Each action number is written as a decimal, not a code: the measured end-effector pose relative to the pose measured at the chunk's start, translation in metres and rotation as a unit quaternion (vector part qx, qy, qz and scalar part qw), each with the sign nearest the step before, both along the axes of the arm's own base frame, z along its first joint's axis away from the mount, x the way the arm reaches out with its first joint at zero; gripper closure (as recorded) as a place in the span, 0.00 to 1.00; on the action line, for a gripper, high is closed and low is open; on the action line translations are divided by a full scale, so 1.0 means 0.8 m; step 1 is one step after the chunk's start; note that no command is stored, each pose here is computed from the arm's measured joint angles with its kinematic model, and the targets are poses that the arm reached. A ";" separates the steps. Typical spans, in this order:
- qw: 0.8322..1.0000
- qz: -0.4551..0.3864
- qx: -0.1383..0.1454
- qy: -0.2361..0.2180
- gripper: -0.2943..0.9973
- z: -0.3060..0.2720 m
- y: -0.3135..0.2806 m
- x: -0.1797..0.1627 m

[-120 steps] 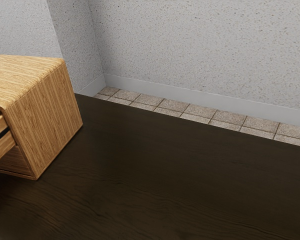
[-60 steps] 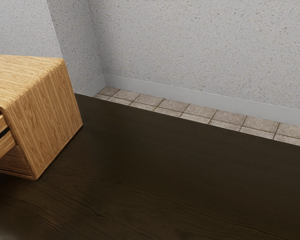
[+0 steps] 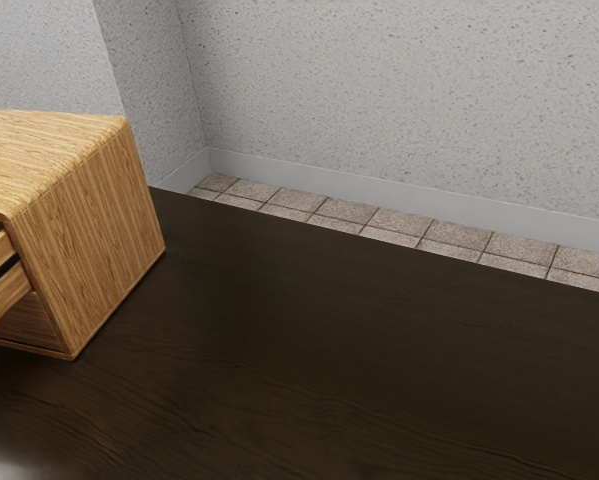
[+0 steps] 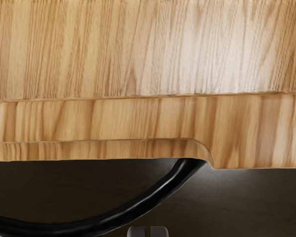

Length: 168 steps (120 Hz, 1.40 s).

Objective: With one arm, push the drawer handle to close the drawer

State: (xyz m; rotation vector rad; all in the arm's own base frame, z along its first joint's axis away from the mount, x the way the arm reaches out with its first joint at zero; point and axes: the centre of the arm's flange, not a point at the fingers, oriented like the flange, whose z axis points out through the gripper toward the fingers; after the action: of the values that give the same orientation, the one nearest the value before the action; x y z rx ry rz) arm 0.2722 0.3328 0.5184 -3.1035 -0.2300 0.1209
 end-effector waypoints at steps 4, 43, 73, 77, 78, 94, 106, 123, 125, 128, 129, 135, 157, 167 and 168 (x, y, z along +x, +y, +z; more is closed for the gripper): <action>1.000 0.001 0.000 -0.001 0.84 0.001 0.001 0.002; 1.000 -0.002 -0.002 -0.003 0.84 -0.002 0.000 0.023; 1.000 -0.010 -0.007 -0.006 0.84 -0.002 -0.011 0.049; 1.000 -0.010 -0.008 -0.007 0.84 -0.002 -0.011 0.051; 1.000 -0.010 -0.008 -0.007 0.84 -0.002 -0.011 0.051; 1.000 -0.009 -0.008 -0.008 0.84 -0.001 -0.009 0.059; 1.000 -0.008 -0.008 -0.009 0.84 0.001 -0.006 0.063; 1.000 -0.007 -0.007 -0.008 0.85 0.000 -0.003 0.070; 1.000 -0.007 -0.007 -0.008 0.85 0.000 -0.003 0.071; 1.000 -0.007 -0.007 -0.008 0.85 0.000 -0.002 0.072; 1.000 -0.007 -0.007 -0.008 0.85 0.000 -0.002 0.073; 1.000 -0.007 -0.008 -0.007 0.85 -0.001 -0.002 0.076; 1.000 -0.011 -0.005 -0.007 0.84 0.001 -0.002 0.088; 1.000 -0.011 -0.006 -0.006 0.85 -0.001 -0.001 0.090; 1.000 -0.011 -0.006 -0.006 0.85 -0.001 -0.001 0.091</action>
State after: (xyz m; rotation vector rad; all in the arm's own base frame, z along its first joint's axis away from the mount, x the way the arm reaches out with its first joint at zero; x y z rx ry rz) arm 0.3447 0.3316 0.5175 -3.1193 -0.1972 0.1034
